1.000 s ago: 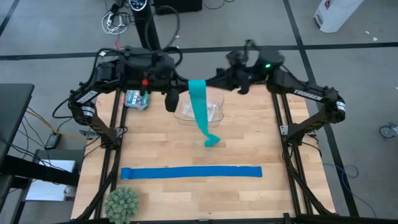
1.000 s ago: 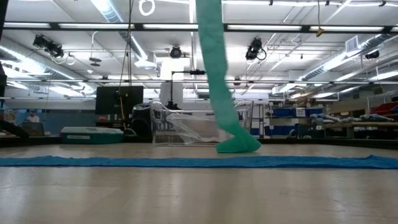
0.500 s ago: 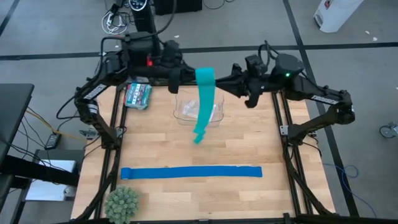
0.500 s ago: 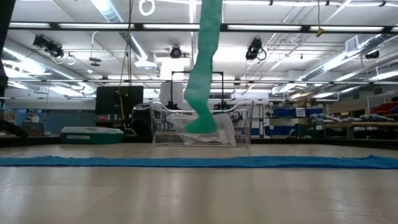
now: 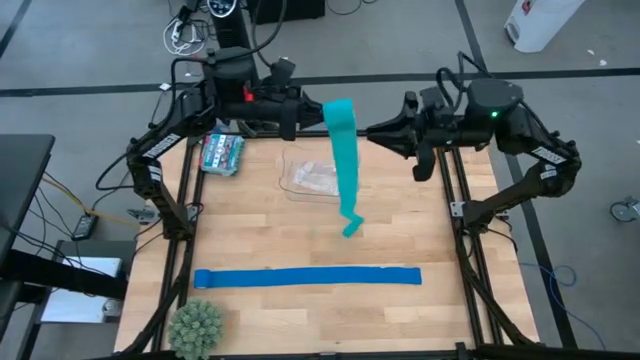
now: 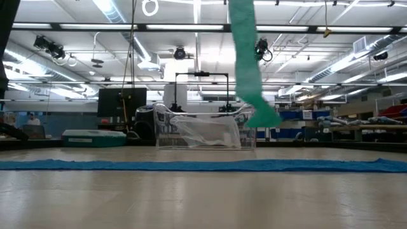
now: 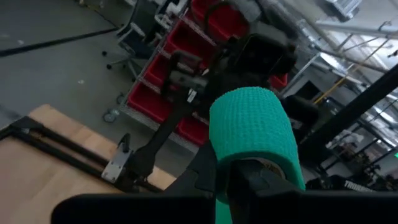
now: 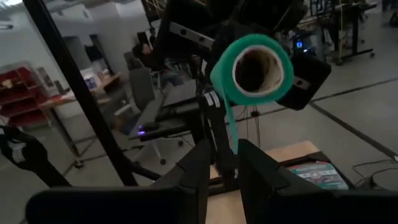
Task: Roll bandage
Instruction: Roll the green bandage
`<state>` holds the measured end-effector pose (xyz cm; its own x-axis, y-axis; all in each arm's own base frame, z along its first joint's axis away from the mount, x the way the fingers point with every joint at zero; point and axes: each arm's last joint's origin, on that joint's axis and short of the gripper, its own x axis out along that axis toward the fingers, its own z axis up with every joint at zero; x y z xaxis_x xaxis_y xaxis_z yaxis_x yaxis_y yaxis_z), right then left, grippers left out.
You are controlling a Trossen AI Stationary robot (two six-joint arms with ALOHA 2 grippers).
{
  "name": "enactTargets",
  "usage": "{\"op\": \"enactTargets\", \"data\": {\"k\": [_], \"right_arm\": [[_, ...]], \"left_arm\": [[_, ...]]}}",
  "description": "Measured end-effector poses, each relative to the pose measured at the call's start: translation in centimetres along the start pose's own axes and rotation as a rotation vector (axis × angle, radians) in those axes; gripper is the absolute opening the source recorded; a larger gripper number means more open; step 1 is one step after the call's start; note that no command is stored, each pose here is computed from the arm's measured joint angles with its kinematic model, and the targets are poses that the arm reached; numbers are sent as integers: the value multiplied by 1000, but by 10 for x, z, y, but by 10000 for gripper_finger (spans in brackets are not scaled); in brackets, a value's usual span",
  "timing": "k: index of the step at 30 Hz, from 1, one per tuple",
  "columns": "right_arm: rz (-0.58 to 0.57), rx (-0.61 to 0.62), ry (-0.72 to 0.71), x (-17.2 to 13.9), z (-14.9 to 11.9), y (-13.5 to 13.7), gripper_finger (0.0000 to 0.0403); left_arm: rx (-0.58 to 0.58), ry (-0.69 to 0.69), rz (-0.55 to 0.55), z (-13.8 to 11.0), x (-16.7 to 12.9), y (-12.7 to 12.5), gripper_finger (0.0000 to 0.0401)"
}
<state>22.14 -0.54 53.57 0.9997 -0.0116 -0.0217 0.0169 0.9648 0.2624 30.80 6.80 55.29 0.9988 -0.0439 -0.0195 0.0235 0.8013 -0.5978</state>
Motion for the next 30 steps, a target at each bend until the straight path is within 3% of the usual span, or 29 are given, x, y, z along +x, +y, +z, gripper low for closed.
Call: {"op": "enactTargets", "data": {"k": [19, 27, 30], "right_arm": [[-42, -65, 192, 44, -29, -7, 73], [-51, -56, 277, 56, -41, -10, 10], [-24, -25, 262, 57, -40, -9, 5]], "left_arm": [[-83, 12, -44, 1, 0, -2, 20], [-153, 17, -94, 2, 0, -5, 20], [-166, 36, -104, 2, 0, -5, 20]]}}
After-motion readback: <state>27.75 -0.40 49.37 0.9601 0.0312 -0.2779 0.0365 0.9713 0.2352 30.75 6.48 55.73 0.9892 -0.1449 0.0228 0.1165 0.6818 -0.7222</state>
